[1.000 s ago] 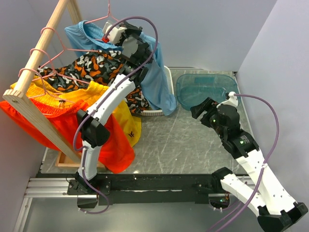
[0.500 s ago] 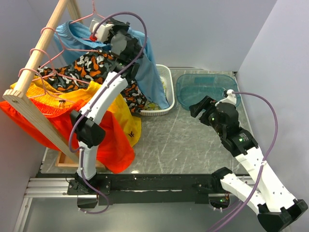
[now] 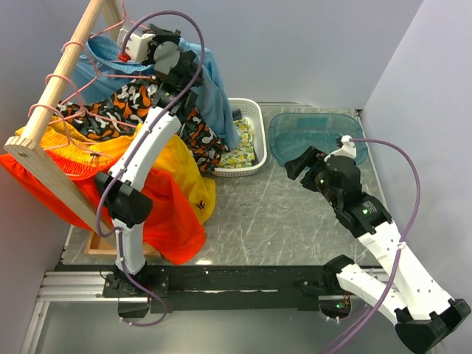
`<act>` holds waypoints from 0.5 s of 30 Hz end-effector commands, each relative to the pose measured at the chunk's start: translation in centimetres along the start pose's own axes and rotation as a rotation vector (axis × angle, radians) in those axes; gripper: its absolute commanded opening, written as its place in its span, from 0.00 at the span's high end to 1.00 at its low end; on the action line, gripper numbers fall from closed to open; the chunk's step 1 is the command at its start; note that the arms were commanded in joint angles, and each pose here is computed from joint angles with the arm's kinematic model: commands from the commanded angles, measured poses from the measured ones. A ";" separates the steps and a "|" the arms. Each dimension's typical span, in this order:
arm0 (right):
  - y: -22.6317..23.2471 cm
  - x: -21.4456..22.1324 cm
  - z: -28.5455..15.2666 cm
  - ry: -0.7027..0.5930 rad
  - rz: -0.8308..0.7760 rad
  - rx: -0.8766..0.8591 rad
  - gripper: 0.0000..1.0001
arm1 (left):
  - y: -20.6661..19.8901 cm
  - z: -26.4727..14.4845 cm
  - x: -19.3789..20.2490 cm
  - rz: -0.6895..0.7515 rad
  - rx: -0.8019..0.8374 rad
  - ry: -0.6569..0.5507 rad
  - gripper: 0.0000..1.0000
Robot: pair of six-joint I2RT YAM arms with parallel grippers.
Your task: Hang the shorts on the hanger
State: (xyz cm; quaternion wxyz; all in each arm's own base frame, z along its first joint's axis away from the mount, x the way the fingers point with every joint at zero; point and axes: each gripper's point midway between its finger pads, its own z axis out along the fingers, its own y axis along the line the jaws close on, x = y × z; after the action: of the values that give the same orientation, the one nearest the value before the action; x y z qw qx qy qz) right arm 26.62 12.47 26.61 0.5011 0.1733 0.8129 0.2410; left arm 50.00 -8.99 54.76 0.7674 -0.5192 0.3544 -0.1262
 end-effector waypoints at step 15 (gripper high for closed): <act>2.1 -0.7 0.0 -0.024 -0.006 -0.045 0.14 | 0.8 2.8 -3.9 -0.100 0.006 0.034 0.99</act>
State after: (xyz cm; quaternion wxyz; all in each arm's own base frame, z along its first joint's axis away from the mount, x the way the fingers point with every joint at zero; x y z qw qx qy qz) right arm 26.48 13.36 26.19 0.4935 0.1626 0.8192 0.2428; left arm 51.58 -5.94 52.42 0.7530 -0.5300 0.3695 -0.1250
